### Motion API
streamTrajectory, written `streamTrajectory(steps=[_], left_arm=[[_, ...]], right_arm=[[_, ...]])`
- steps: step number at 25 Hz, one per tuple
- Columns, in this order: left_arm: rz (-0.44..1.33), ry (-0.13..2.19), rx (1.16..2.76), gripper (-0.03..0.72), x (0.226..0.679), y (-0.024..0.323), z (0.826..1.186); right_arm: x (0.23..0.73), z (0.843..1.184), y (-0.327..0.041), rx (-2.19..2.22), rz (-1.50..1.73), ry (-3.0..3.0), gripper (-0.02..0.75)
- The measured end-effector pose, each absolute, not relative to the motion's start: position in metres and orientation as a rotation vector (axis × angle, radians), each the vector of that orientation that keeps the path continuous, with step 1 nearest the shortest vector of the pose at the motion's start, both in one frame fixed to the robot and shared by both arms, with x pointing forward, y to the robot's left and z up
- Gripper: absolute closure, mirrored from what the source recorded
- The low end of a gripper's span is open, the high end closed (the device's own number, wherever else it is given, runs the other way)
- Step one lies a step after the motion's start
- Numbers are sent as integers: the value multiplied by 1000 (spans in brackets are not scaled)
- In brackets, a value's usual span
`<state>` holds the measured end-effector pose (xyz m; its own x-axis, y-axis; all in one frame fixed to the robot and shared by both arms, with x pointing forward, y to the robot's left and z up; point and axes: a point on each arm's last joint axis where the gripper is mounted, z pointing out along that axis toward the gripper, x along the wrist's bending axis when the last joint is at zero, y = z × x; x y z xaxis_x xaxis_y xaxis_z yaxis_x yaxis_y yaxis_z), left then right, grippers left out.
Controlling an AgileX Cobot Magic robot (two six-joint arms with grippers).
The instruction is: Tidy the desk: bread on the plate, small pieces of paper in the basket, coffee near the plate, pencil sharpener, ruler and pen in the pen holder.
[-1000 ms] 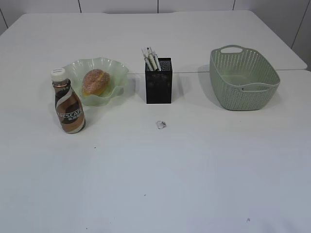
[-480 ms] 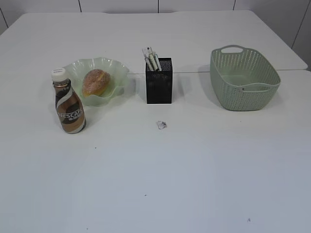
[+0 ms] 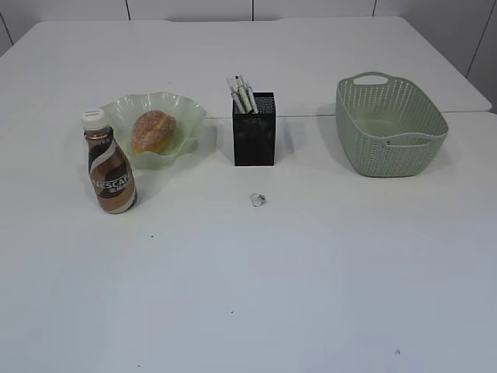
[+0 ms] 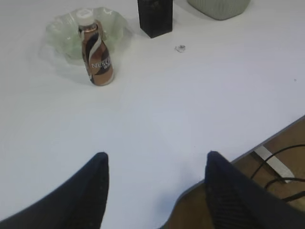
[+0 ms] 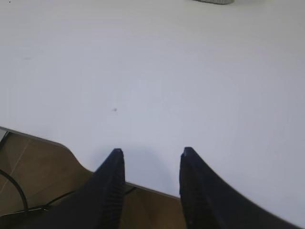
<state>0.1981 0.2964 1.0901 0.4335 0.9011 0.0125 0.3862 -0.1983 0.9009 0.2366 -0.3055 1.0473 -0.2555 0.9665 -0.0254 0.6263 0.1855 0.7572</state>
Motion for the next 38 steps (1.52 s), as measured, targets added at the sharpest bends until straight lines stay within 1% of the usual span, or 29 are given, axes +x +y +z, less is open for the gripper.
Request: streamTrajectory(steps=[4,10,18,23,27,33,38], left_arm=[[668,1128,1830,234,208,293,1073],[652,1111,1873,234,220,288,1055],[616,1085,1851,234,223,284,1053],[536,1092,1924,235,213,283,1052],[565,1106,1943,235,214,286,1051],[654,1140,1967,241,216,293,1050],[648,1103,1896,244,221,288,1053]], right_arm=[[238,1047,-305,1480,886,1947,416],[239,1047,-306,1499,889,1926,416],[242,1046,-306,1496,895,1894,416],[244,1046,-306,1488,900,1885,416],[245,1045,-306,1488,899,1883,416],[245,1044,-306,1486,897,1882,416],[245,1044,-306,1485,899,1881,416]])
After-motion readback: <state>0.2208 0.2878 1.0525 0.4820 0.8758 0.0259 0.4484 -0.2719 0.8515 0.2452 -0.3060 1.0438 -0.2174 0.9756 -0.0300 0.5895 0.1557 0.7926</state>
